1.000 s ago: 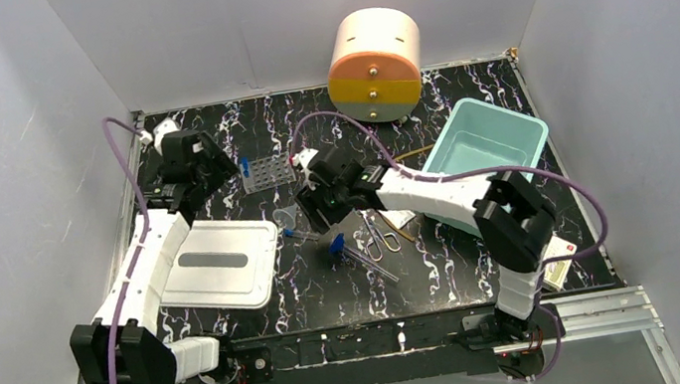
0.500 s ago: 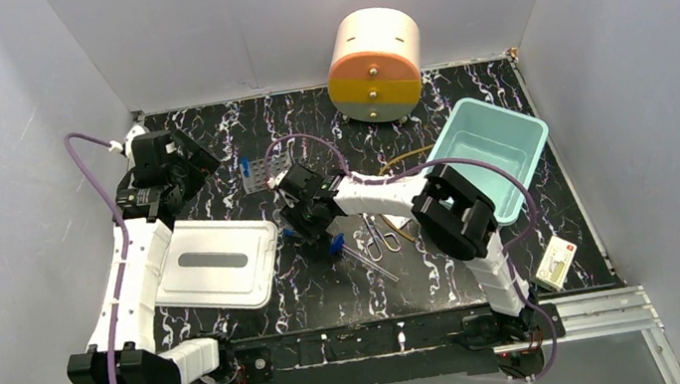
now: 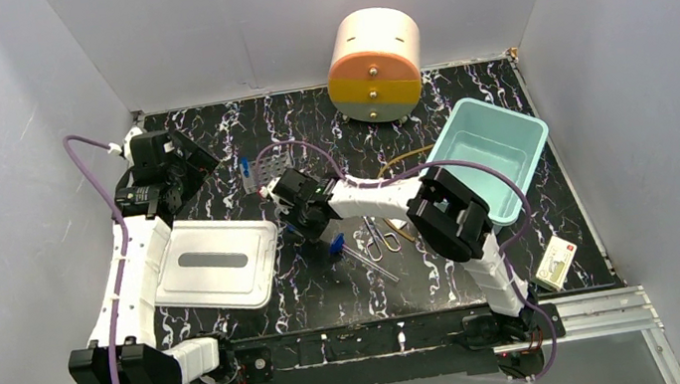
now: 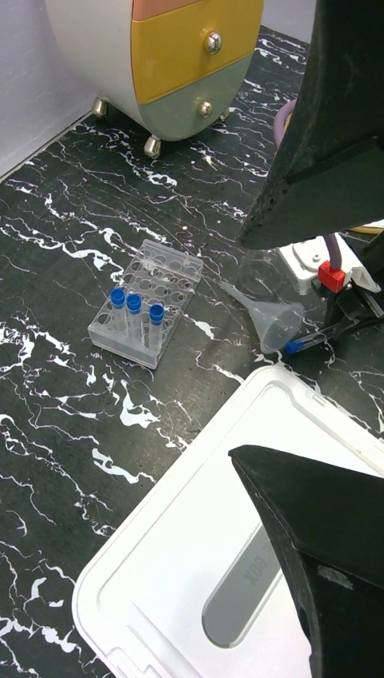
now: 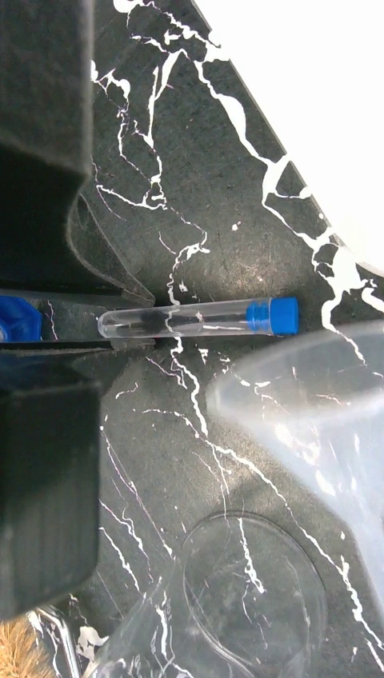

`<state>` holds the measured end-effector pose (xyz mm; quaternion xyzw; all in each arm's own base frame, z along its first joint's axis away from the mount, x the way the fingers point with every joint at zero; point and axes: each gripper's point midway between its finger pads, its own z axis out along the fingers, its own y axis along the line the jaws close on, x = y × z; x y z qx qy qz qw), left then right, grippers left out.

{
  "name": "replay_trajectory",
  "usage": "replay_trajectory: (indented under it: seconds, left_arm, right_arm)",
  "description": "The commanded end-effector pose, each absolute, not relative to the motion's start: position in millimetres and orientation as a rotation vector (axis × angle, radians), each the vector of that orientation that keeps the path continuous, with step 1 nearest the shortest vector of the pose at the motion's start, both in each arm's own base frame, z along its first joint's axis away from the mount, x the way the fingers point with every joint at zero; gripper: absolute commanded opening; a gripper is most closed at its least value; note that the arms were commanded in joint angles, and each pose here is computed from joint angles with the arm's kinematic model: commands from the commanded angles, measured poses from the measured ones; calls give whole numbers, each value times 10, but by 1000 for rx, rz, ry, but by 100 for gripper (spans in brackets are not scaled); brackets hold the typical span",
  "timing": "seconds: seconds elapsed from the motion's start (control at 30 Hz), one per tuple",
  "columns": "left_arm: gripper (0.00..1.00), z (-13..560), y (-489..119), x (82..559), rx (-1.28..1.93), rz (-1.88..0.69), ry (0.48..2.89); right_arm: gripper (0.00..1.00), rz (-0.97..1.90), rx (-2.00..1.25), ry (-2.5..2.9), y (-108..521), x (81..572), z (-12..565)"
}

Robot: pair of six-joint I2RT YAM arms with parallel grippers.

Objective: Organize the chemistry lab equipment

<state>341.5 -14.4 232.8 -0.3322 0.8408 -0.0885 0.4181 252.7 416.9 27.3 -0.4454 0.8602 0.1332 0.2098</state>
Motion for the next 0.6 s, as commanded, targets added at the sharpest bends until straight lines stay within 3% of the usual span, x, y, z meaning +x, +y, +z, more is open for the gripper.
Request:
replay_trajectory:
  seconds: [0.0,0.57]
  left_arm:
    - [92,2372,-174,3315,-863,-268,2097]
    - [90,2076,-574,3073,-923,-554,2160]
  right_arm:
    - [25,372,-1287,2365,4186,2450,316]
    - [25,577,-1130,2146,4109,2301,1123]
